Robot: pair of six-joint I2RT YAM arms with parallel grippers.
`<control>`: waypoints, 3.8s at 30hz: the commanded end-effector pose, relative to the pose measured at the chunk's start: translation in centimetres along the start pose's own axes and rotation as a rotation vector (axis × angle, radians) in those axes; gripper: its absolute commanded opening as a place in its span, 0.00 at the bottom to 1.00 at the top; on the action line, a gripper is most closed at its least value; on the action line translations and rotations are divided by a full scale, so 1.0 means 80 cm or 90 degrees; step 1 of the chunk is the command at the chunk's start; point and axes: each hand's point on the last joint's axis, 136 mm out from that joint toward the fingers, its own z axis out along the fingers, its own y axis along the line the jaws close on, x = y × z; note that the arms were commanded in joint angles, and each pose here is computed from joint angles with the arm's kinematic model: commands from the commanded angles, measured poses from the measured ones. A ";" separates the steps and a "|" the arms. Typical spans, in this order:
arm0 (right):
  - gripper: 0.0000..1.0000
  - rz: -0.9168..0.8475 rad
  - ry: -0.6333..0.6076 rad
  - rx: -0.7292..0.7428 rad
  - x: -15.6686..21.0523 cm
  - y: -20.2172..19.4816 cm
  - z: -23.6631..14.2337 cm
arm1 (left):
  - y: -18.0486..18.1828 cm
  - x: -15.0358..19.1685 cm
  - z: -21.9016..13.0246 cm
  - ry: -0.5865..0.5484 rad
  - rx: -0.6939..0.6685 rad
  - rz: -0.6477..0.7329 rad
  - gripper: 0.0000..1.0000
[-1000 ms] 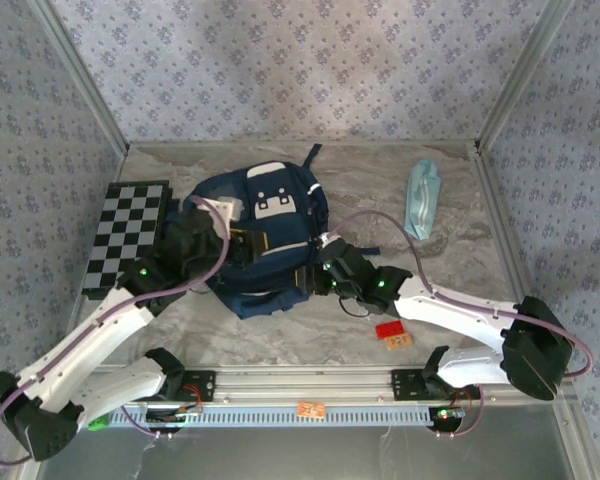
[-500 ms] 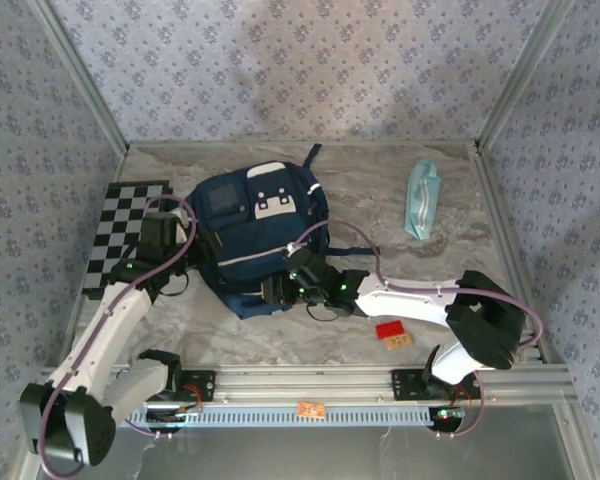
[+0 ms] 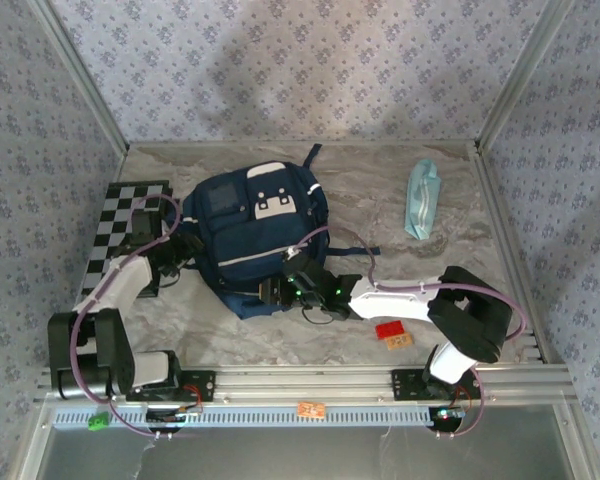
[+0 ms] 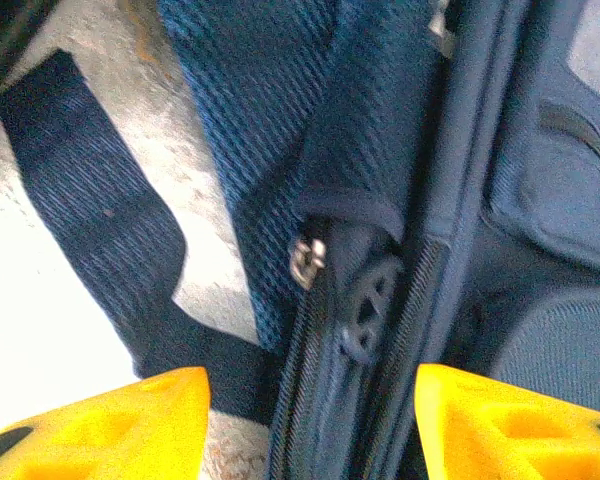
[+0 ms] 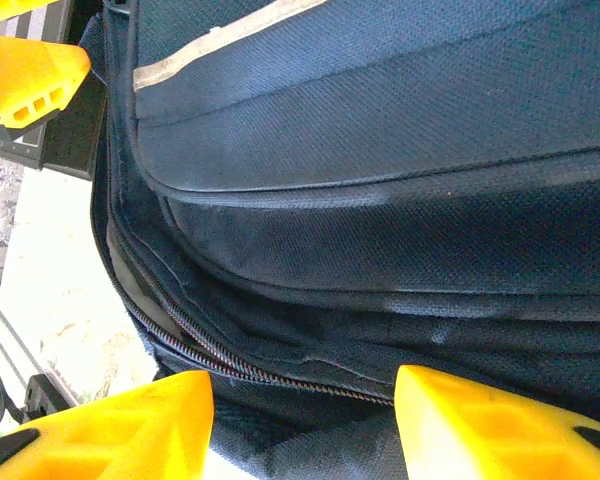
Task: Pack books, pencil case, and school supplies into a backpack
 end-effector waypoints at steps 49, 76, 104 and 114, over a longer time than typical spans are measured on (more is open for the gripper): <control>0.60 0.053 -0.071 0.151 -0.082 -0.151 -0.132 | -0.137 0.106 0.080 0.122 0.135 -0.067 0.55; 0.46 -0.088 -0.069 0.191 -0.068 -0.008 -0.008 | -0.223 0.139 0.005 0.165 0.299 -0.138 0.00; 0.13 -0.047 -0.106 0.306 -0.071 -0.071 -0.044 | -0.226 0.157 -0.022 0.159 0.313 -0.118 0.00; 0.23 -0.118 -0.062 0.257 -0.060 -0.029 -0.017 | -0.239 0.162 -0.027 0.168 0.322 -0.110 0.00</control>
